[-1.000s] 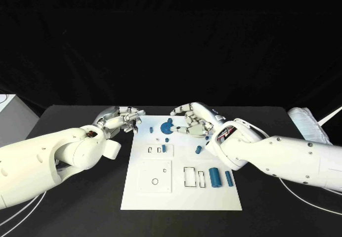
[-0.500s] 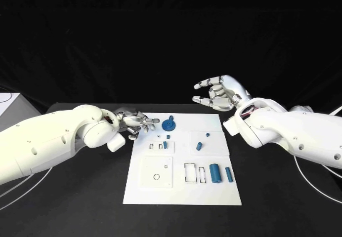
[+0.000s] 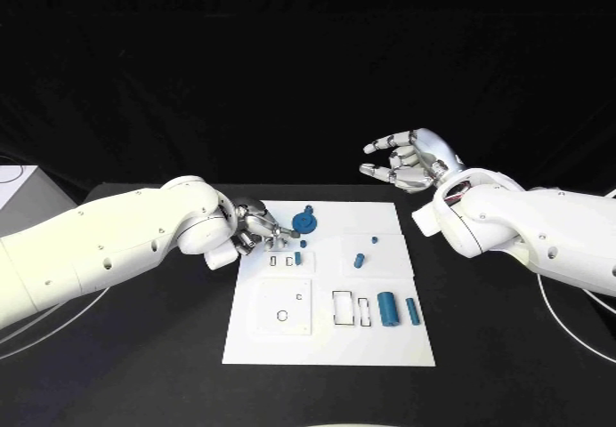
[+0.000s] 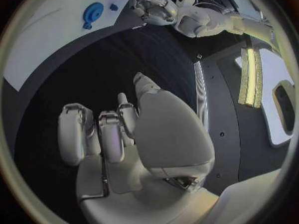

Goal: Assemble the parts on the task board

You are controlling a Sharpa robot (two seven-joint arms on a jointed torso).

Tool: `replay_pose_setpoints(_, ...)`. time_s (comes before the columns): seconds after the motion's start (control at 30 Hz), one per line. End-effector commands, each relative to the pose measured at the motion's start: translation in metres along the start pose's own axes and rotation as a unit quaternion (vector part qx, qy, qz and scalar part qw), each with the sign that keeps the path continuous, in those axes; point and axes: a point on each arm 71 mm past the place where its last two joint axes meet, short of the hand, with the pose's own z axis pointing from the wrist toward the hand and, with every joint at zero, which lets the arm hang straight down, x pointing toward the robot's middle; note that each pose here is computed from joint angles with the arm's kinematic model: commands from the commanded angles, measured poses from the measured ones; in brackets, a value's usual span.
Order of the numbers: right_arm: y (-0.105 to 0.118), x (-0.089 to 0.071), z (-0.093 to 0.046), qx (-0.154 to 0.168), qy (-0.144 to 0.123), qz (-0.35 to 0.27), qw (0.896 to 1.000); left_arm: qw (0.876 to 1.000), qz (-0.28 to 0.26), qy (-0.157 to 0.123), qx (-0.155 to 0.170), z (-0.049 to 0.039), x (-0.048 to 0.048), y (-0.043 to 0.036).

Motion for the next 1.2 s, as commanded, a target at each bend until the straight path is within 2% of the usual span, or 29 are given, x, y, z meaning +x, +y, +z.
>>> replay_pose_setpoints(0.03, -0.002, 0.002, 0.001, 0.013, 0.013, 0.005, 1.0, 0.999, 0.047, -0.003, -0.028, 0.0027, 0.0007, -0.005)
replay_pose_setpoints(0.27, -0.002, 0.005, 0.001, 0.017, 0.016, 0.004, 1.0, 0.998, 0.061, 0.0, -0.027, 0.0076, 0.0034, -0.0158)
replay_pose_setpoints(0.57, -0.003, 0.007, 0.002, 0.021, 0.016, 0.002, 1.0, 0.996, 0.079, 0.012, -0.03, 0.0128, 0.0078, -0.0225)
replay_pose_setpoints(1.2, -0.003, 0.009, 0.003, 0.022, 0.018, 0.002, 1.0, 0.994, 0.09, 0.027, -0.046, 0.0199, 0.0115, -0.0236)
